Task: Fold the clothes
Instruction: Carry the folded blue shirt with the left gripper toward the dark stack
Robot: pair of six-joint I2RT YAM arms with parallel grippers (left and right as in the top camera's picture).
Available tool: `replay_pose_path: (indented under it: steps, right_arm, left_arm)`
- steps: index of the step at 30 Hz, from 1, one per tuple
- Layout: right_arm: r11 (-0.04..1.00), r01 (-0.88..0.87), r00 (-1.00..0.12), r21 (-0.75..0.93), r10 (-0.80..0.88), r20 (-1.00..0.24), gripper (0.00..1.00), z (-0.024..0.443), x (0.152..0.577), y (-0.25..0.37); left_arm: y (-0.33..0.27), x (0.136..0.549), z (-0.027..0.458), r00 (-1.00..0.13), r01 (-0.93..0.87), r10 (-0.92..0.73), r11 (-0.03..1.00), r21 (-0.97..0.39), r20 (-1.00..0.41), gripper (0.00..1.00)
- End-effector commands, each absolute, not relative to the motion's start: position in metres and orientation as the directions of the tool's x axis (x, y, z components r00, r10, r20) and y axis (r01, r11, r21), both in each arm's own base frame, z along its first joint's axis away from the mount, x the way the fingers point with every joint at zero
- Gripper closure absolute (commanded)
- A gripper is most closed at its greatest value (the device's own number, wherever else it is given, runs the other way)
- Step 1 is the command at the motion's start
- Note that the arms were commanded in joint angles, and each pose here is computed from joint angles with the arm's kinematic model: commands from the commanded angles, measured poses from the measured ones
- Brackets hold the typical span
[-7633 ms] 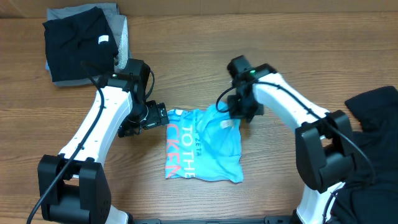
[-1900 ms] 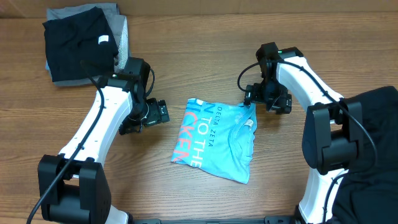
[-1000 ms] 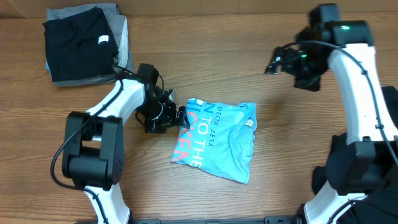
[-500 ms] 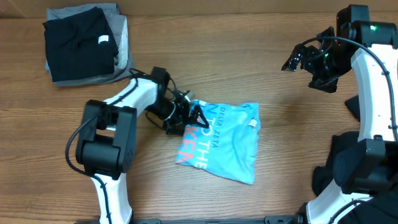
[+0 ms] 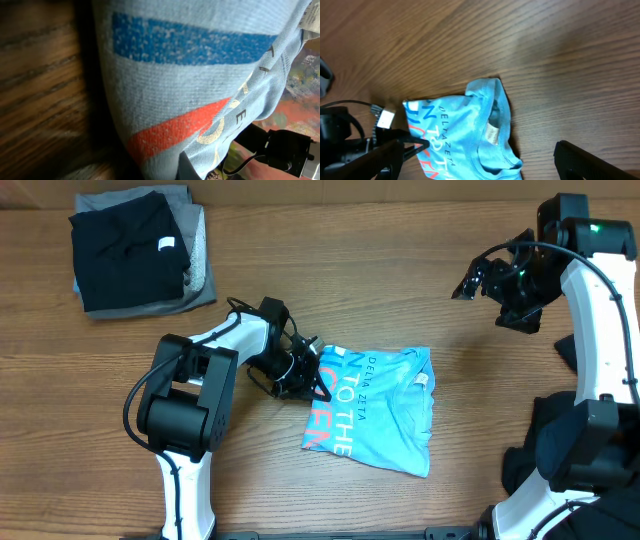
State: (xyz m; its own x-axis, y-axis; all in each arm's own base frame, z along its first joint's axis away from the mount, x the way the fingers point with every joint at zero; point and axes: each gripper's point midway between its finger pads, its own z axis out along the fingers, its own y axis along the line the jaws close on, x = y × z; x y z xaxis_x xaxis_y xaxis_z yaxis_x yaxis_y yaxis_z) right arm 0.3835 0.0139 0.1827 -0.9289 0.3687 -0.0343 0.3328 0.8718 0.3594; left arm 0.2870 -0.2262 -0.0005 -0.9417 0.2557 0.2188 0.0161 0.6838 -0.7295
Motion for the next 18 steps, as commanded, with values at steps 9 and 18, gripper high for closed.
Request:
replay_pose_path:
  steps: [9, 18]
  right_arm:
    - [0.89, 0.354, -0.931, 0.287, 0.364, 0.017, 0.0, 0.151, 0.369, 0.007]
    - [0.888, 0.365, -0.929, 0.281, 0.368, 0.042, 0.0, 0.14, 0.364, 0.007]
  left_arm:
    - [-0.155, 0.367, 0.001, -0.973, 0.142, 0.202, 0.906, -0.398, 0.112, 0.96]
    - [-0.101, 0.457, 0.043, -0.973, 0.198, 0.167, 0.956, -0.215, -0.157, 0.96]
